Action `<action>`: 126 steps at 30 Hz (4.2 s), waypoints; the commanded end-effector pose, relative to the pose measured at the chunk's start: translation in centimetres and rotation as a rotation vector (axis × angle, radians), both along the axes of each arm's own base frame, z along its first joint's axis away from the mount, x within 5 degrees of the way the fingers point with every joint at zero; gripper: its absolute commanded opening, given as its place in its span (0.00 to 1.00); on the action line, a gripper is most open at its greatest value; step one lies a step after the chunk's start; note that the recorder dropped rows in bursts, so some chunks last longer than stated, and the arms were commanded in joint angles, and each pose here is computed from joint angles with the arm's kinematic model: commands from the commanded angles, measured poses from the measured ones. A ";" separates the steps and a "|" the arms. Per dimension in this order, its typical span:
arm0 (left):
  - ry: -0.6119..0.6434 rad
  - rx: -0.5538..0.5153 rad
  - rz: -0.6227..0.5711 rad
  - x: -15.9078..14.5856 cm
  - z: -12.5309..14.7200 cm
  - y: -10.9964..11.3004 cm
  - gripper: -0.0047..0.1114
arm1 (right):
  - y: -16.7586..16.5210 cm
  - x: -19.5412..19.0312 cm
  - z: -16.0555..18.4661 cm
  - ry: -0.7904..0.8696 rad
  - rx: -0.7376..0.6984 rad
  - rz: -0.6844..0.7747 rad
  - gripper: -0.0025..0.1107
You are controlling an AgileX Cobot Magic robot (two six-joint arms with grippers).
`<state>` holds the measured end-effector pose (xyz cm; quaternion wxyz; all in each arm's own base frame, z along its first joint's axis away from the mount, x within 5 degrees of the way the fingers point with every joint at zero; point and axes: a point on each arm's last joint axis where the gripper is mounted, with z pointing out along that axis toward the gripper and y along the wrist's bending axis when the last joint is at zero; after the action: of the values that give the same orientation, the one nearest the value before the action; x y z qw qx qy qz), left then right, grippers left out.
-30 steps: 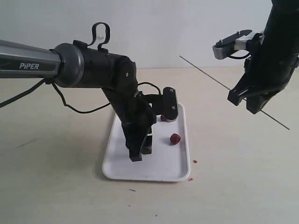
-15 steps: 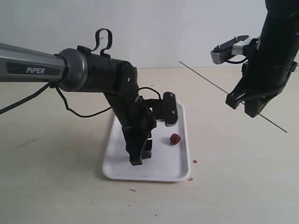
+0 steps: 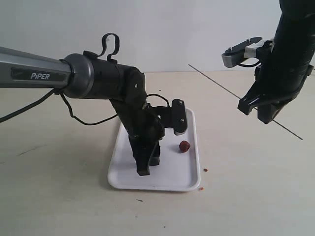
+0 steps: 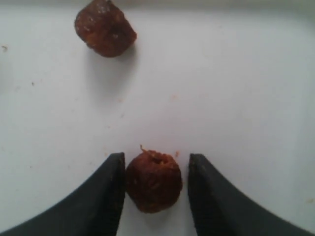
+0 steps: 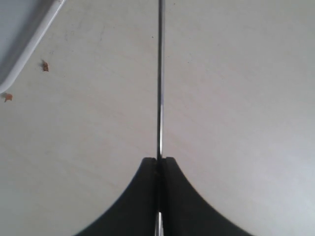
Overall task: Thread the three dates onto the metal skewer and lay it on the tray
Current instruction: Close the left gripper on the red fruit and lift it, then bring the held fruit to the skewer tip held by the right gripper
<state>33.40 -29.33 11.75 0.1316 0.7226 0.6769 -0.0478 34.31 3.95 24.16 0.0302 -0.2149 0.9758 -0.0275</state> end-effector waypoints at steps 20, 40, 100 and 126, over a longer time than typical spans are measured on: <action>0.002 0.030 -0.027 -0.2 0.0 0.1 0.29 | -0.1 0.2 0.2 -0.013 0.004 -0.006 0.02; -0.329 0.184 -0.245 2.2 1.3 1.0 0.29 | 0.7 -0.5 -0.2 0.056 0.074 0.032 0.02; -0.552 0.044 -0.219 3.5 6.2 0.9 0.29 | 1.7 -1.9 -5.1 0.237 0.205 0.268 0.02; -0.494 0.057 -0.209 3.2 5.7 1.0 0.29 | 1.7 -1.9 -5.1 0.236 0.206 0.270 0.02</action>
<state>36.72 -28.17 17.00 0.2631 0.7835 0.5455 0.1390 32.20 5.73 18.88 -0.0652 -0.3360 0.9338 0.1040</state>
